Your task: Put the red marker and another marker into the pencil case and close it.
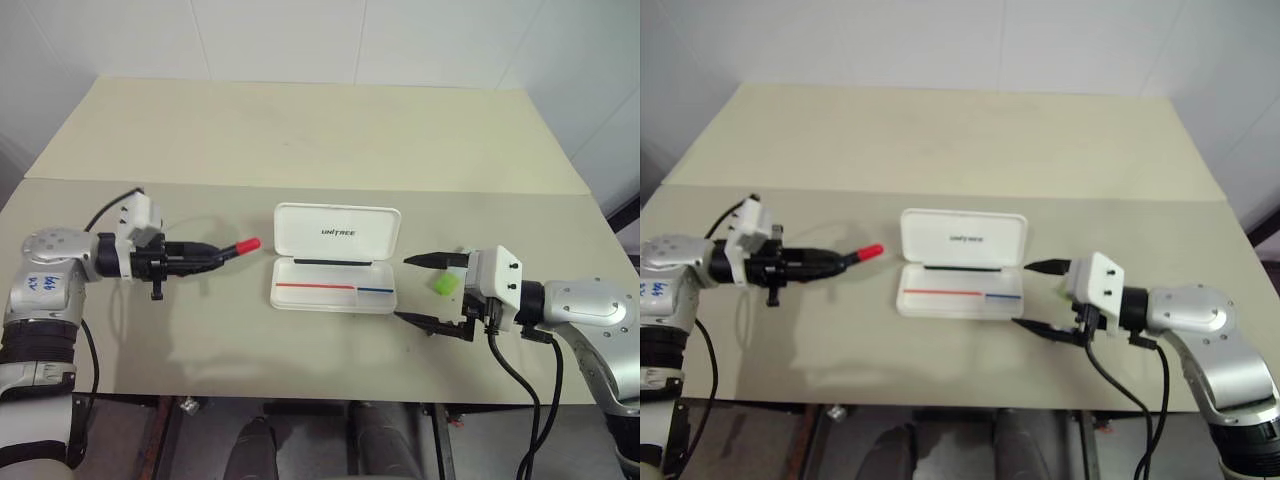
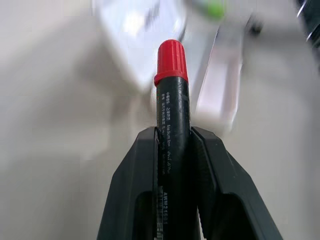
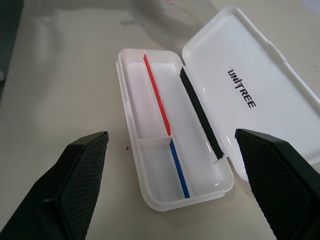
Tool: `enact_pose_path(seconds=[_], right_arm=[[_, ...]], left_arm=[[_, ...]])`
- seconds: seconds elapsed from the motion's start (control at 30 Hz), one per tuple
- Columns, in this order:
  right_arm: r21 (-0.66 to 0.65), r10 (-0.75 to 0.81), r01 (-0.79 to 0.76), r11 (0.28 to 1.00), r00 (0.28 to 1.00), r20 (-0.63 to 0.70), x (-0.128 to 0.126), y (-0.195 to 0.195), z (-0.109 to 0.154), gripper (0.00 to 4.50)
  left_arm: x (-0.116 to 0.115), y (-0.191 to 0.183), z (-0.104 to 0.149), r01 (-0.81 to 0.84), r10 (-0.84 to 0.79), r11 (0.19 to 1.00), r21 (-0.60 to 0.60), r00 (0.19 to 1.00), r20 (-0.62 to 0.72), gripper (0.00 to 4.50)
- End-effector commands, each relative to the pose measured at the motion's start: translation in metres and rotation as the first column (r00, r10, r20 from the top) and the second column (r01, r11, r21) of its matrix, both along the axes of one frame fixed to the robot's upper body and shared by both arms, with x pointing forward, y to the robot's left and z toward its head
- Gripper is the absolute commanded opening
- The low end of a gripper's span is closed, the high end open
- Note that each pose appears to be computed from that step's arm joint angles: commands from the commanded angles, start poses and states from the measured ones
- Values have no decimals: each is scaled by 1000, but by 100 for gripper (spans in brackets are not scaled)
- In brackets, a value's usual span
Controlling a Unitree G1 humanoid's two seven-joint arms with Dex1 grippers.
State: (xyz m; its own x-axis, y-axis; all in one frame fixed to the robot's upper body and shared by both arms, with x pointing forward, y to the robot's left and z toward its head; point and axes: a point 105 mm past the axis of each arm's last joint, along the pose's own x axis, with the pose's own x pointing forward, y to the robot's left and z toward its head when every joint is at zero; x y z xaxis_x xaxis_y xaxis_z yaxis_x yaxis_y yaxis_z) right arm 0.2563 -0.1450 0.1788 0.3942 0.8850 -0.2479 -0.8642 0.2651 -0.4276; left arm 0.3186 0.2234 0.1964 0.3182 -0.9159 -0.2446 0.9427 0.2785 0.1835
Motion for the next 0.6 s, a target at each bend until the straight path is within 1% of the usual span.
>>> enact_pose_path(seconds=[0.03,0.13,0.3,0.33,0.37,0.43,0.5,0.6], right_arm=[[21,21,-21,1000,999,38,-4,-4,9,429],[28,14,-16,999,999,49,-1,-3,9,429],[31,7,-8,999,999,54,1,-1,9,429],[31,3,-5,1000,999,54,1,-1,8,429],[29,-2,1,1000,999,53,1,-2,7,429],[27,-14,13,1000,999,49,1,-3,6,429],[26,-22,20,999,999,48,1,-3,5,429],[27,-39,38,999,998,48,1,-4,5,429]], left_arm=[[-7,-15,35,83,-78,995,-53,993,91,61],[-6,-33,42,114,-109,993,-43,989,97,61],[-9,-70,38,211,-209,977,-31,976,55,61],[-7,-77,35,212,-212,977,-10,976,53,61],[-2,-85,28,196,-198,980,41,979,42,61],[1,-104,23,240,-243,969,59,969,45,61],[0,-116,25,283,-285,958,42,956,63,61],[13,-137,23,260,-269,961,93,958,101,61]])
